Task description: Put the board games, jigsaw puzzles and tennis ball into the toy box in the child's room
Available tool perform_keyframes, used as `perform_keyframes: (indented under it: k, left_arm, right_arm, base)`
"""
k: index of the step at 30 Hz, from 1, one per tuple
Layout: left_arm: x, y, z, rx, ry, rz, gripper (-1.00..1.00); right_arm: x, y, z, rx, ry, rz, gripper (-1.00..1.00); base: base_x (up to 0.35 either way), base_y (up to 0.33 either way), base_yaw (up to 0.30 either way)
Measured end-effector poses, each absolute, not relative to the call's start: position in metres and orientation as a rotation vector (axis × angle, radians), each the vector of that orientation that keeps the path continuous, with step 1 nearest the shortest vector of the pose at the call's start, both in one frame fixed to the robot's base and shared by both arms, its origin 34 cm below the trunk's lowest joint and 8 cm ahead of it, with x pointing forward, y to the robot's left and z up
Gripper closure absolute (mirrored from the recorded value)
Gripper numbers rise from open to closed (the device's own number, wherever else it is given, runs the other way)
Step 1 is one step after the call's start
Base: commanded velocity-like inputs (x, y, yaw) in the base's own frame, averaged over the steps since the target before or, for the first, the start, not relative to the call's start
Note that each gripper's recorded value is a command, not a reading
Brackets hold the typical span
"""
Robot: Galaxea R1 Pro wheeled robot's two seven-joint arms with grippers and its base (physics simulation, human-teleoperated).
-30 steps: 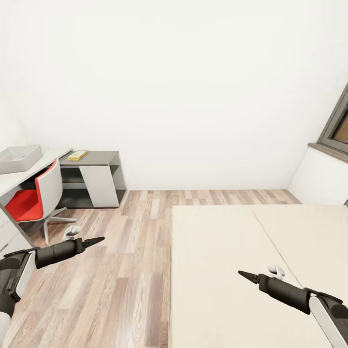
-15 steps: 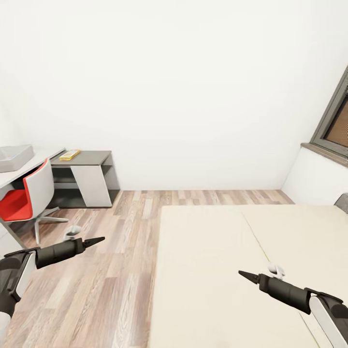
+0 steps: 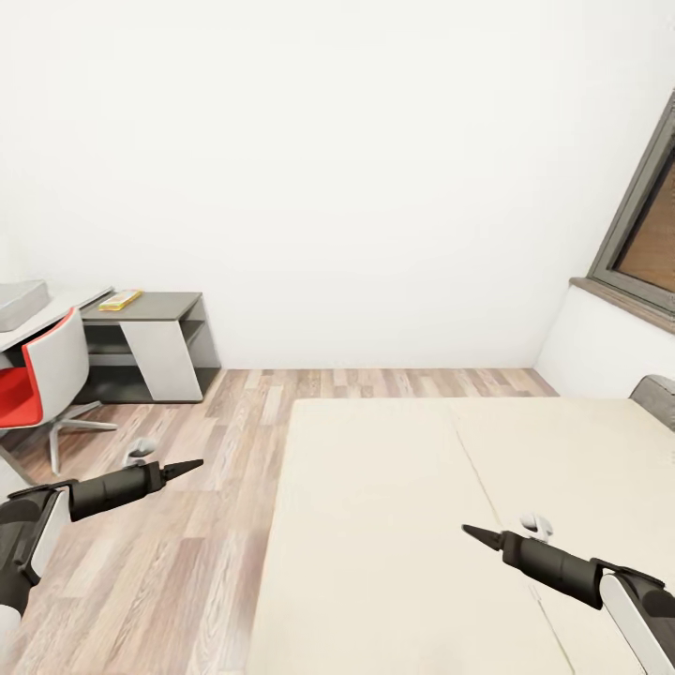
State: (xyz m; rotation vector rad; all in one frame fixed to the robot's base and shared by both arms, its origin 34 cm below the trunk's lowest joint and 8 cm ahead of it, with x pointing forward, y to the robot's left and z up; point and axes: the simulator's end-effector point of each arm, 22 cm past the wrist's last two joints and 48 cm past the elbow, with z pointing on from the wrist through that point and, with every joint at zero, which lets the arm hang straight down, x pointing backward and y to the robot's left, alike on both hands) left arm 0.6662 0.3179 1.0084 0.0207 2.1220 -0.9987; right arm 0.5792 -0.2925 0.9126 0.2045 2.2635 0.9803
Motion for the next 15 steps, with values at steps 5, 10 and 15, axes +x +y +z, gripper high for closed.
perform_keyframes:
  k: [5, 10, 15]
  left_arm:
    - [0.6662, 0.3179, 1.0085, 0.021, 2.122, -0.999, -1.00]
    - [0.6662, 0.3177, 1.0085, 0.021, 2.122, -0.999, -1.00]
    - [0.6662, 0.3175, 1.0084, 0.021, 2.121, -0.999, -1.00]
  right_arm:
    - [0.5792, -0.2926, 0.9126, 0.204, 2.264, 0.980, -1.00]
    - [0.5792, -0.2927, 0.9127, 0.204, 2.263, 0.980, -1.00]
    - [0.5792, -0.2927, 0.9127, 0.204, 2.264, 0.980, -1.00]
  base:
    - [0.000, -0.304, 0.000]
    - [0.000, -0.304, 0.000]
    - [0.000, -0.304, 0.000]
